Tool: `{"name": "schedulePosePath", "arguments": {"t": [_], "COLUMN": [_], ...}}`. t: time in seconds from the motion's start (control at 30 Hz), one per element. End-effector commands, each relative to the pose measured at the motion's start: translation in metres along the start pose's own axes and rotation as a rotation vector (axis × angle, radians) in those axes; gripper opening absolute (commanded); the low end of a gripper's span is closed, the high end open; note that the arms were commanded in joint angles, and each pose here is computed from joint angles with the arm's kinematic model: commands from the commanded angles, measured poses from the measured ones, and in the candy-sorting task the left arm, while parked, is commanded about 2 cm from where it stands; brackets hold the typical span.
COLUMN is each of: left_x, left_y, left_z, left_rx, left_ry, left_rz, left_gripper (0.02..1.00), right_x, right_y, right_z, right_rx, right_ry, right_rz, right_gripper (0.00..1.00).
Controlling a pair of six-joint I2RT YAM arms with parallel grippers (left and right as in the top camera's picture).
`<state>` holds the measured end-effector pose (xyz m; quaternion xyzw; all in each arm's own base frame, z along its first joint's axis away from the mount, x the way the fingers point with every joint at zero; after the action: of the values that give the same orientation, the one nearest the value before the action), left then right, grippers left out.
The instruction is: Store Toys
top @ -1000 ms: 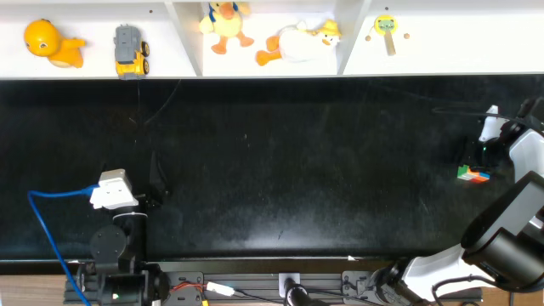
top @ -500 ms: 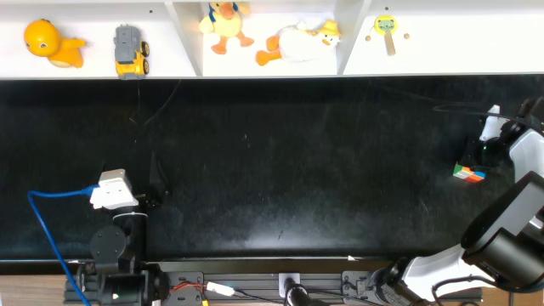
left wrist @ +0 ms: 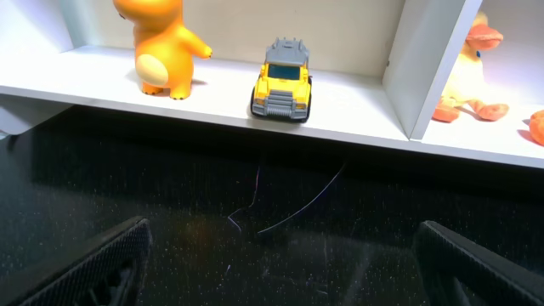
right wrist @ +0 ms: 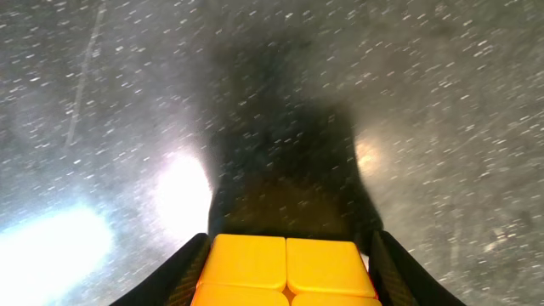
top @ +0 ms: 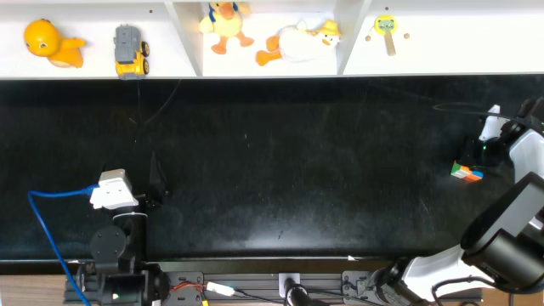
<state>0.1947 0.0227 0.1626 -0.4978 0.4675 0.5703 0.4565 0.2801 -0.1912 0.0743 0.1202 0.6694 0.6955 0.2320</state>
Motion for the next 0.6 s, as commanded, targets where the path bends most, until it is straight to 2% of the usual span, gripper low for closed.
{"name": "schedulePosePath", "arguments": {"t": [0.03, 0.47, 0.6], "left_x": [0.001, 0.001, 0.001], "left_y": [0.0, 0.0, 0.0], "left_z": [-0.002, -0.002, -0.002], "left_rx": [0.014, 0.014, 0.014], "left_ry": [-0.02, -0.02, -0.02], "left_rz": [-0.006, -0.006, -0.006], "left_gripper": [0.998, 0.998, 0.996], "right_x": [0.002, 0.006, 0.007], "right_y": [0.019, 0.113, 0.132], "right_z": [0.014, 0.055, 0.062], "right_rx": [-0.049, -0.071, -0.037], "right_ry": [-0.01, 0.054, 0.078], "right_rz": [-0.045, -0.304, -0.373], "right_gripper": [0.329, 0.303, 0.169]}}
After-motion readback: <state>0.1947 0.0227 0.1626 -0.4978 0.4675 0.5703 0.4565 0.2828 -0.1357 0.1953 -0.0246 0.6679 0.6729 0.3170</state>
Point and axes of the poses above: each gripper's point midway between its finger pads, its own y axis back along the fingers, its own z axis along the line the jaws close on, x = y × z, the point moved 5 cm from there along y, back along the fingers, and after that the axes turned 9 degrees about -y, right-handed, at the moved point
